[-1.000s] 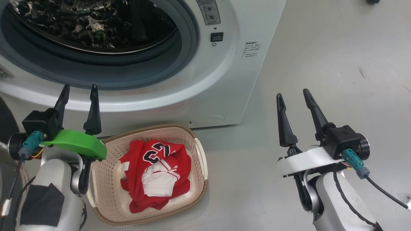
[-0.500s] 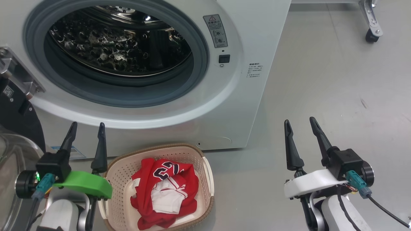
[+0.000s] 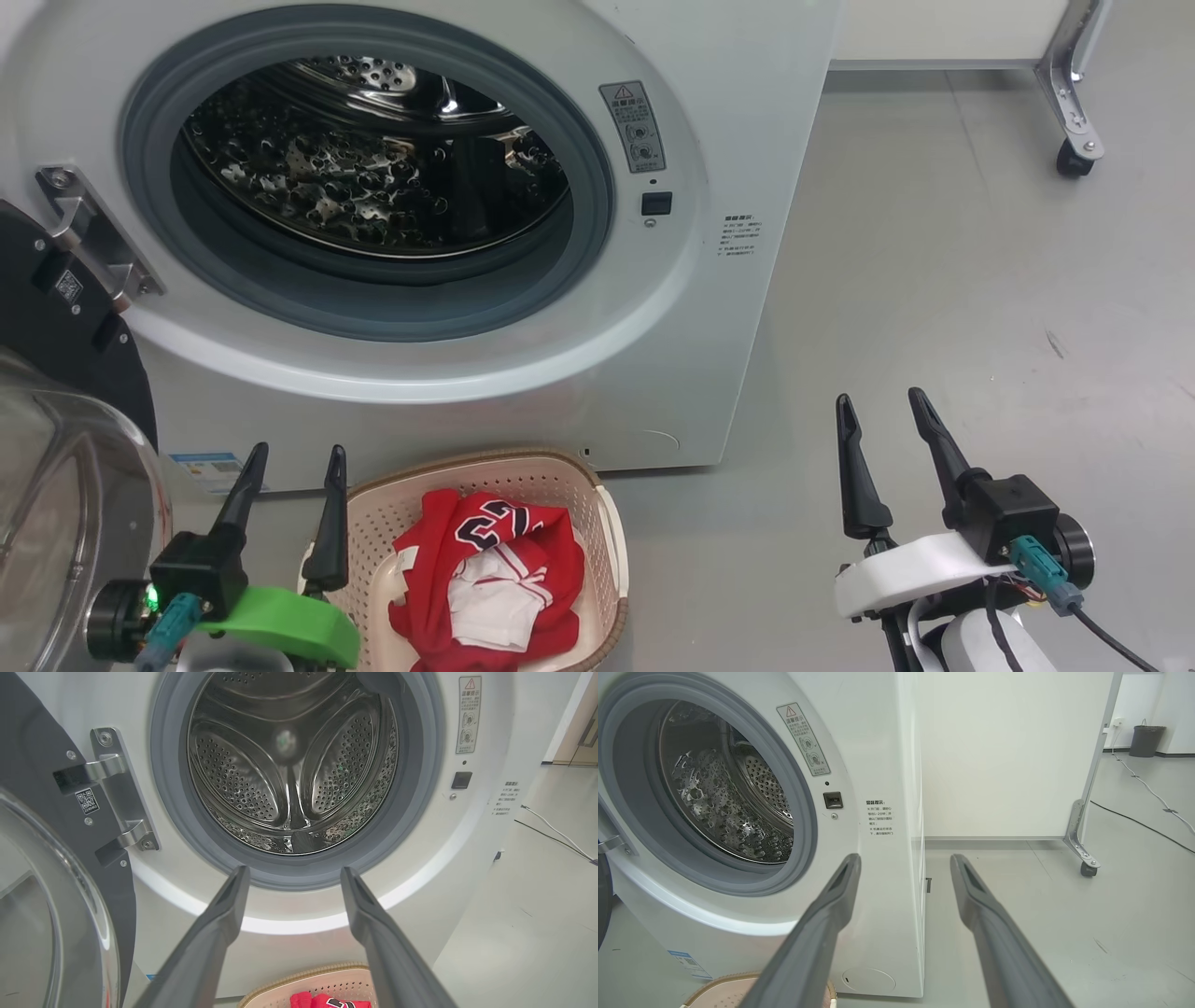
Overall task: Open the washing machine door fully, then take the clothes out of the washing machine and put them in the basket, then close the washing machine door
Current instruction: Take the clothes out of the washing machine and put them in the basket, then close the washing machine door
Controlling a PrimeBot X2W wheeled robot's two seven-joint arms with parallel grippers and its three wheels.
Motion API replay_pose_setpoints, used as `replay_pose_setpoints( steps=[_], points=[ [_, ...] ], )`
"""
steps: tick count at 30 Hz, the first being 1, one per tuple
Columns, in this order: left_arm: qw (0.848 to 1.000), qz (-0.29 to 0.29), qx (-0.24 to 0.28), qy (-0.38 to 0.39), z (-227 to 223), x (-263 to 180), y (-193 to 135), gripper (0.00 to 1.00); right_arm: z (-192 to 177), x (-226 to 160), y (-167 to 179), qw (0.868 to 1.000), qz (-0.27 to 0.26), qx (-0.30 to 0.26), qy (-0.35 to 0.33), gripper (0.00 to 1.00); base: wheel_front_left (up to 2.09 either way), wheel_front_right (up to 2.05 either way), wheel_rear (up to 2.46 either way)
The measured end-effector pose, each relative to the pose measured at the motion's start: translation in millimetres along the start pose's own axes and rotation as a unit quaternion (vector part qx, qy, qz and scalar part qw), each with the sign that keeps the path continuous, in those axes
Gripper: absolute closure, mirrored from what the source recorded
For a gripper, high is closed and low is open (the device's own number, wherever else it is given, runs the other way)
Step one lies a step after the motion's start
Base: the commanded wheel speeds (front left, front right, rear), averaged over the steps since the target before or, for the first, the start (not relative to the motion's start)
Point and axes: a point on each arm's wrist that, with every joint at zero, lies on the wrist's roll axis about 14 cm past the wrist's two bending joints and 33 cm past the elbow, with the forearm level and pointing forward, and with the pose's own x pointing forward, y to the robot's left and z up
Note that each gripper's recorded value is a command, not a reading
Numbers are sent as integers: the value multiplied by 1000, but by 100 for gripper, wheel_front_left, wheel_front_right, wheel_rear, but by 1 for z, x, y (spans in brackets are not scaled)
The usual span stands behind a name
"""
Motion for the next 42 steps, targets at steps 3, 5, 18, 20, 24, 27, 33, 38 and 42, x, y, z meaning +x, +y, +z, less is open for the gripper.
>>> replay_pose_setpoints(
  steps=[3, 5, 18, 20, 24, 27, 33, 38, 42],
  points=[
    [1000, -2, -1, -2, 1, -5, -2, 0, 2, -1, 1, 1000, 2, 0, -3, 0, 0, 0, 0],
    [1000, 1, 0, 0, 1, -10, -2, 0, 2, -4, 4, 1000, 5, 0, -3, 0, 0, 0, 0],
    [1000, -10, -3, 6, 4, -17, -13, 0, -1, -12, -1, 1000, -3, 2, 3, 0, 0, 0, 0],
    [1000, -11, -3, 6, 4, -18, -14, 0, -2, -12, -1, 1000, -4, 2, 4, 0, 0, 0, 0],
    [1000, -12, -5, 7, 5, -18, -15, 0, -2, -12, -1, 1000, -4, 2, 3, 0, 0, 0, 0],
    [1000, -11, -5, 2, 9, -18, -15, 0, -2, -12, -1, 1000, -5, 2, 3, 0, 0, 0, 0],
    [1000, -13, -6, 3, 10, -21, -17, 0, -2, -12, -1, 1000, -5, 2, 4, 0, 0, 0, 0],
    [1000, -14, -8, 0, 13, -21, -18, 0, -2, -12, -1, 1000, -4, 2, 3, 0, -2, 6, -5],
    [1000, -13, -8, 0, 14, -21, -18, 0, -1, -12, -1, 1000, -4, 3, 3, 0, -9, 33, -24]
  ],
)
